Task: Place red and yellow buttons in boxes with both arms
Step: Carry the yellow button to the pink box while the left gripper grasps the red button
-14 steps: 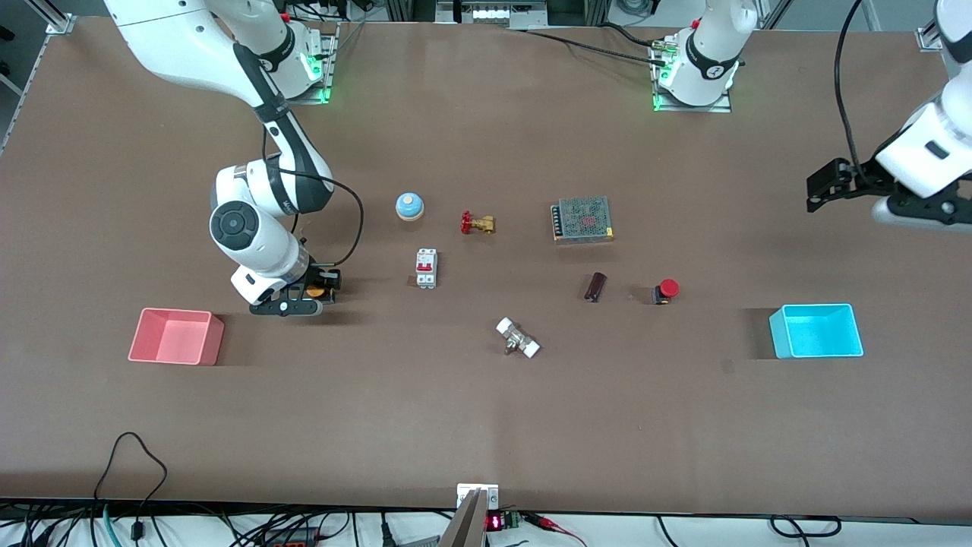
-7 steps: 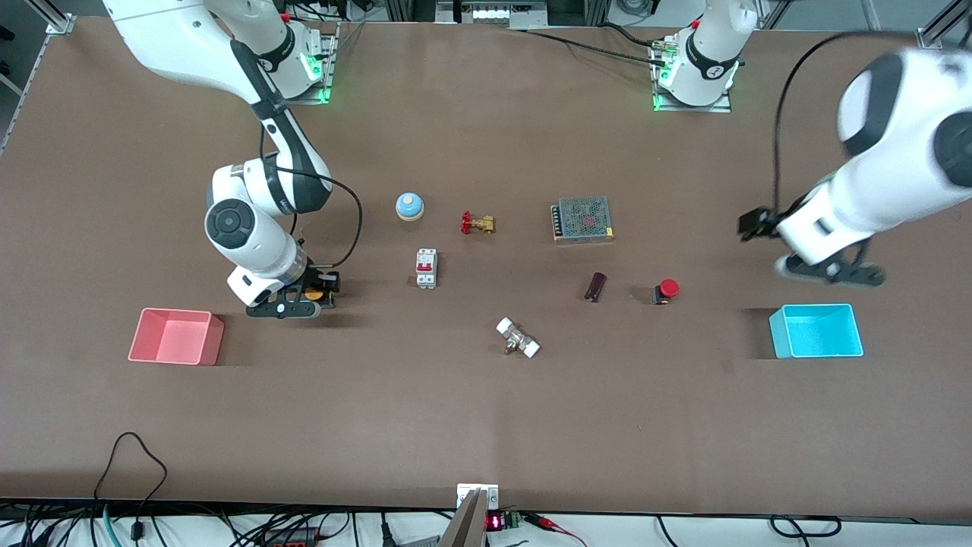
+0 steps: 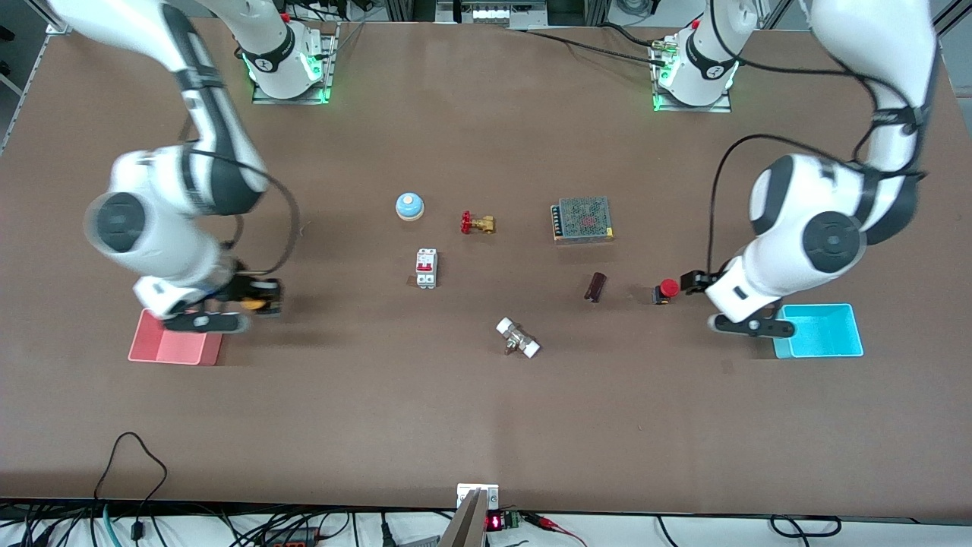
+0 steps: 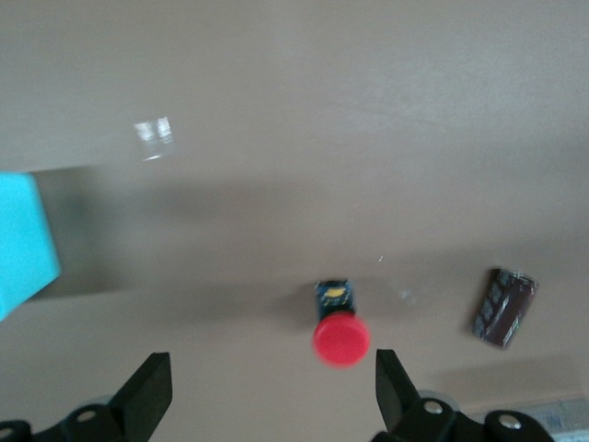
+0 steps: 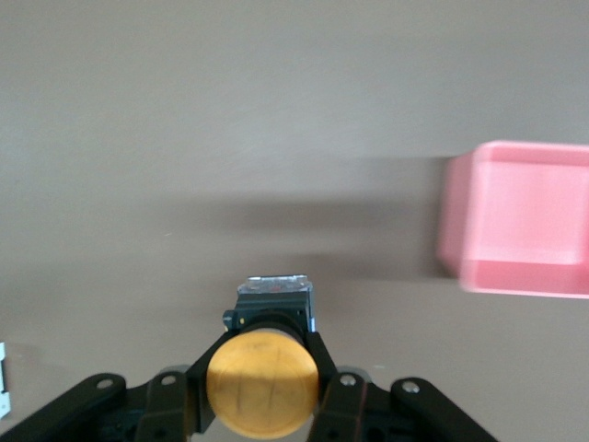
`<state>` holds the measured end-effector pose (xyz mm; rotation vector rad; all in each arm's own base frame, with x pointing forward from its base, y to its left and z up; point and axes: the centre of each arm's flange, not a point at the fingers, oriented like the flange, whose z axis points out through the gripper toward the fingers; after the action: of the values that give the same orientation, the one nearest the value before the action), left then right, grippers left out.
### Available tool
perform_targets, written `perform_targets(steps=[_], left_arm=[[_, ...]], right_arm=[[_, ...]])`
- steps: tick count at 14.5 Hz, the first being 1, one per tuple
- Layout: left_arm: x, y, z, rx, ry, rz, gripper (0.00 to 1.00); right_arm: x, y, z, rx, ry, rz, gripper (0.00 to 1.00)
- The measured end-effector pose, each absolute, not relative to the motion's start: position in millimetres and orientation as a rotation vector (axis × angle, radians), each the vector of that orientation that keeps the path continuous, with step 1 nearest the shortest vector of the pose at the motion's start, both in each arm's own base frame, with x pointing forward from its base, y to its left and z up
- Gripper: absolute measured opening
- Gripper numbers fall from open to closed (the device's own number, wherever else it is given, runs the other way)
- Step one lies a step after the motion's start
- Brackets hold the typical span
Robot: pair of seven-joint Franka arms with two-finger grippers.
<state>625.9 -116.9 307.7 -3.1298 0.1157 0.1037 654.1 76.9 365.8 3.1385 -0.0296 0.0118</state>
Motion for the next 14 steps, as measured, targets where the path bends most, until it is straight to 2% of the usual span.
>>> perform_targets(steps=[4,7,9,10,11,13,14], left_arm=[[595,-138,250,-3.147,0.12,0.0,0.98],[580,-137,226,-3.149,0.126,0.003,0.98],[577,-137,215,-3.149,0.126,0.008,0.86],[577,-137,211,-3.15,0.126,0.011,0.85],[576,-137,207,-3.149,0.126,0.017,0.79],[575,-136,200,-3.148,0.125,0.033,0.62],[574,-136,198,-3.148,0.125,0.037,0.47]], right_arm=[[667,30,394,3.136,-0.067,0.005,0.35],[672,-6,392,3.126,-0.11,0.01,0.35],[678,-25,386,3.123,-0.087,0.024,0.35],[681,-36,381,3.121,-0.061,0.036,0.35],[685,-48,374,3.118,-0.035,0.051,0.35],[691,-74,355,3.112,-0.011,0.073,0.35],[692,-84,345,3.111,-0.006,0.072,0.35]])
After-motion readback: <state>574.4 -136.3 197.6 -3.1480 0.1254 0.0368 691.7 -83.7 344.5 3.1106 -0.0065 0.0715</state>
